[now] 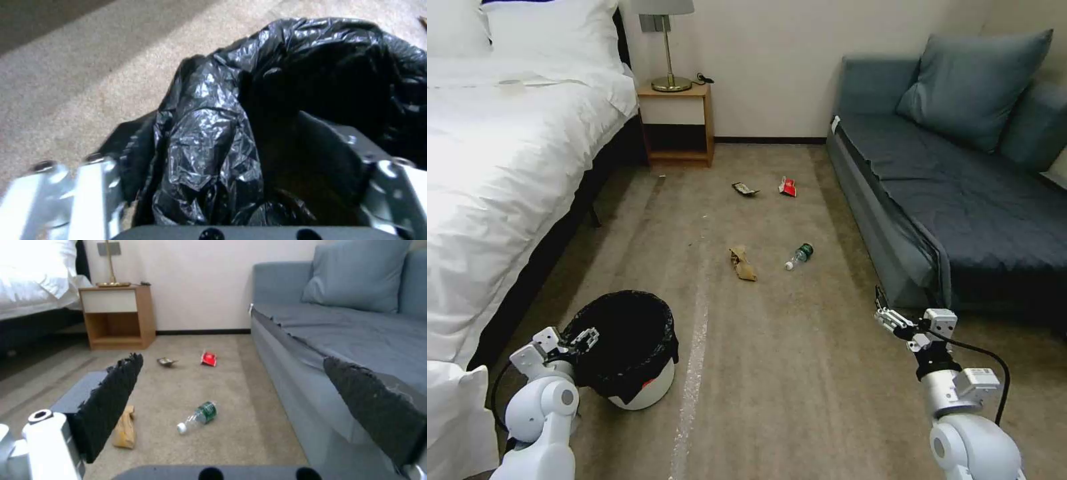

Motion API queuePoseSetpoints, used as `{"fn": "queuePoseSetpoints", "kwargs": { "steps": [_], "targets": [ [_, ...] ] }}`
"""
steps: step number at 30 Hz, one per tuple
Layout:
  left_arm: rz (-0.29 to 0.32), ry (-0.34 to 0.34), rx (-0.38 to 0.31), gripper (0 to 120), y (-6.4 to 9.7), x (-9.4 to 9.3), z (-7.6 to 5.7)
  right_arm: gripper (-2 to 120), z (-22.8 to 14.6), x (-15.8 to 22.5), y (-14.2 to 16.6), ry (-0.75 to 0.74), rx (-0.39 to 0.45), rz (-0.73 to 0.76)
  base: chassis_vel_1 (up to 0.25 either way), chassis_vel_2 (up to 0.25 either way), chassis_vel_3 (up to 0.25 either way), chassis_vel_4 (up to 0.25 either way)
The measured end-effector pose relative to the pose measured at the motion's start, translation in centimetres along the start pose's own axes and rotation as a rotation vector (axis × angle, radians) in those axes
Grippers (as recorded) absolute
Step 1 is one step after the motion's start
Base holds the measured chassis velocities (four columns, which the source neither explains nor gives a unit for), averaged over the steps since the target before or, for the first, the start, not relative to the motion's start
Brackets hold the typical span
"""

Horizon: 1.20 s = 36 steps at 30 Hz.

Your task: Pick up the trash bin, then pick up the garbage on the floor and place it into the trash bin.

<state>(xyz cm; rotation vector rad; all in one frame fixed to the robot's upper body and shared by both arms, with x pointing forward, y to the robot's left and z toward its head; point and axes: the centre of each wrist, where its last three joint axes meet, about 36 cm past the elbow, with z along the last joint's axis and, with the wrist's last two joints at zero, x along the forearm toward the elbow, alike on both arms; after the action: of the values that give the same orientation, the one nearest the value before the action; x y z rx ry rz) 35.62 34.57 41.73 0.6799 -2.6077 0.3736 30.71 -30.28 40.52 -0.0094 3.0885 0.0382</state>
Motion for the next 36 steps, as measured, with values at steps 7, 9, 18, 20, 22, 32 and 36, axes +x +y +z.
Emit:
{"fn": "queuePoseSetpoints", "kwargs": {
  "steps": [7,9,18,20,22,32,36],
  "targets": [
    [0.004,0.064,0.037,46,0.0,-2.2,1.4,100,0.0,-0.1,-0.2,-0.002,0.004,0.001,0.0,0.0,0.0,0.0],
    [0.006,0.067,0.04,43,0.0,-2.4,1.5,100,0.0,-0.1,-0.2,-0.002,0.004,0.001,0.0,0.0,0.0,0.0],
    [0.024,0.118,0.079,8,0.0,-3.9,2.2,100,0.4,-0.1,-0.4,0.003,0.002,0.004,0.0,0.0,0.0,0.0],
    [0.024,0.122,0.081,4,0.1,-4.0,2.2,100,0.4,-0.1,-0.4,0.003,0.002,0.005,0.0,0.0,0.0,0.0],
    [0.024,0.129,0.087,4,0.1,-4.2,2.4,100,0.4,-0.2,-0.4,0.001,0.001,0.005,0.0,0.0,0.0,0.0],
    [0.048,0.147,0.1,4,0.2,-4.4,2.8,100,0.7,-0.4,-0.7,-0.003,-0.004,0.012,0.0,0.0,0.0,0.0],
    [0.051,0.153,0.105,4,0.4,-4.3,2.8,100,0.8,-0.4,-0.7,-0.001,-0.006,0.013,0.0,0.0,0.0,0.0]
  ]
}}
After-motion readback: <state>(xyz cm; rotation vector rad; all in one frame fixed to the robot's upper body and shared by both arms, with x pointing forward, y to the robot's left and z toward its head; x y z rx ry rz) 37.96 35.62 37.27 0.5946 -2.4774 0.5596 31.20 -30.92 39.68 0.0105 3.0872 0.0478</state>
